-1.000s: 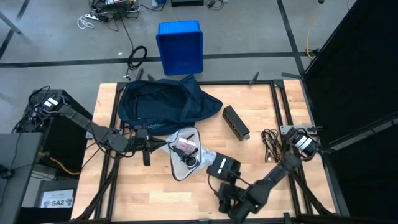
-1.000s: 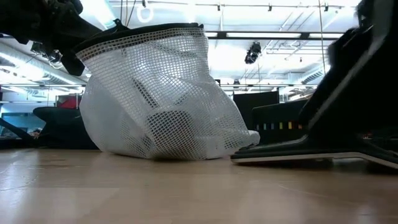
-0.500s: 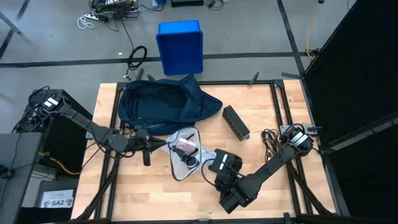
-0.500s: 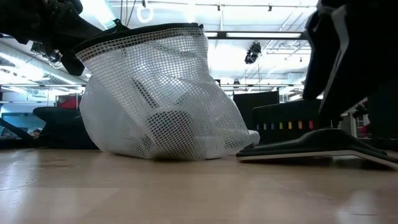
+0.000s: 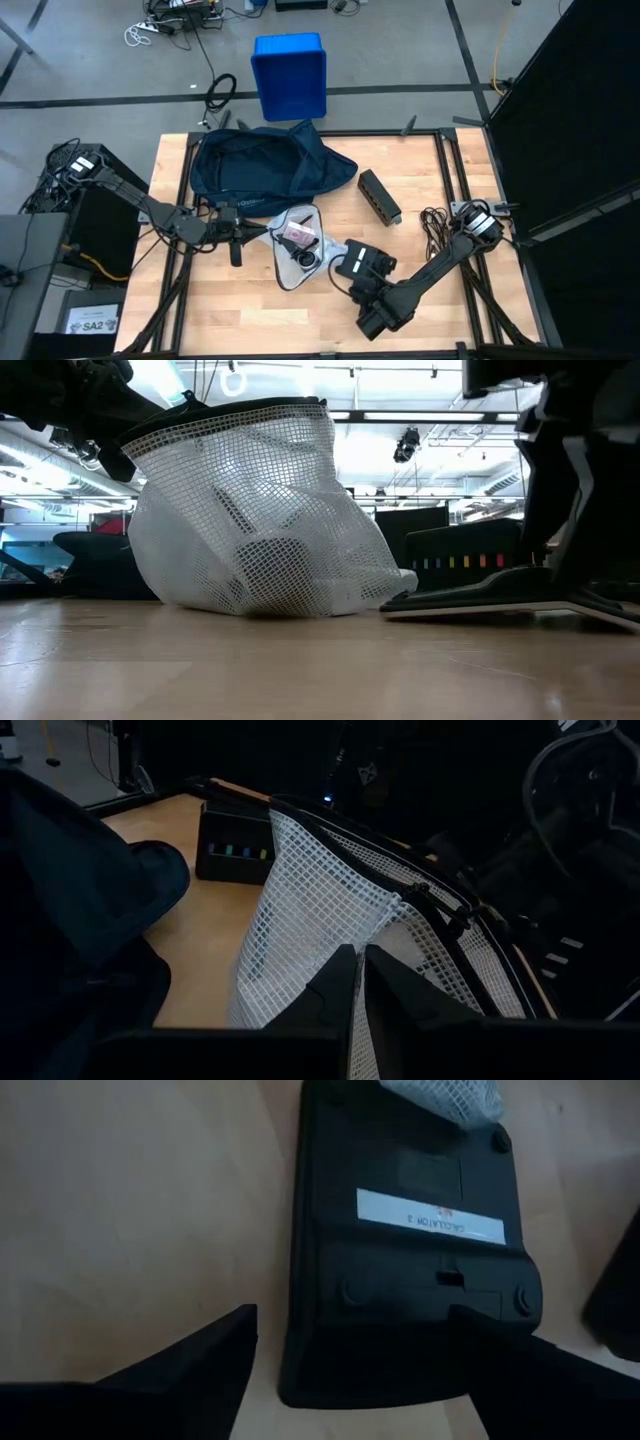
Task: Unpack backpack
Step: Put the black calculator into the white mesh envelope
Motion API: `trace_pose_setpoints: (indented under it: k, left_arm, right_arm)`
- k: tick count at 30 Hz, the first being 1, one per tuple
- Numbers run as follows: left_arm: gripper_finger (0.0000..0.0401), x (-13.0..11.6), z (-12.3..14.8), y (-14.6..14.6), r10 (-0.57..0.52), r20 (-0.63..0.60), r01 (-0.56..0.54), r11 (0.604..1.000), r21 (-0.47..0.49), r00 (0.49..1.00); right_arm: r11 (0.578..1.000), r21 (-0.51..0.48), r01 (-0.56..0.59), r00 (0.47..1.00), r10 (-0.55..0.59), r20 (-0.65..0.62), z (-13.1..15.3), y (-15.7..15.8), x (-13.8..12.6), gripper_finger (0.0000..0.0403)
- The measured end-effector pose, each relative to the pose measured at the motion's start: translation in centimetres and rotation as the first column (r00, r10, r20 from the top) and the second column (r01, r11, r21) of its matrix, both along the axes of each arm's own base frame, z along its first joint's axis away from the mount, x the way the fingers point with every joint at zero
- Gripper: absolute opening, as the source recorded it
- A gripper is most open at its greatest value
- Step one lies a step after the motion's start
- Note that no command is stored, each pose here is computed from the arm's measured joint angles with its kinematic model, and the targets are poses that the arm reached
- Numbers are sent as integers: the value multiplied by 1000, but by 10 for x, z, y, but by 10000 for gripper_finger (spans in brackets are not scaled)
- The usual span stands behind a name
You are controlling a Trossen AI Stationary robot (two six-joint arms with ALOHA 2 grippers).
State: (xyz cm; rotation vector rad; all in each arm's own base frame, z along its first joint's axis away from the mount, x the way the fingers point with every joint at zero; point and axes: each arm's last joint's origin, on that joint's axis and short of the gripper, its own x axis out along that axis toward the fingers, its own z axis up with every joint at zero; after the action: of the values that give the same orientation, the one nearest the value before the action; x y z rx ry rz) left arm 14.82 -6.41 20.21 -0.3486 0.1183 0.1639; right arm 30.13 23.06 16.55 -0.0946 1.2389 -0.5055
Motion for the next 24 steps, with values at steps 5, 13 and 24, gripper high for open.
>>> trace_pose_setpoints:
  k: [5, 13, 24]
  left_arm:
    - [0, 0, 0, 0, 0, 0, 0, 1000, 0, 1000]
    - [0, 0, 0, 0, 0, -1, 0, 1000, 0, 1000]
    - [0, 0, 0, 0, 0, -1, 0, 1000, 1, 1000]
  right_arm:
    - [1000, 28, 8, 1000, -8, -2, -11, -3, -1, 304]
    - [988, 153, 11, 1000, -16, 27, -23, -3, 6, 292]
    - [953, 301, 38, 999, -37, -11, -20, 18, -4, 260]
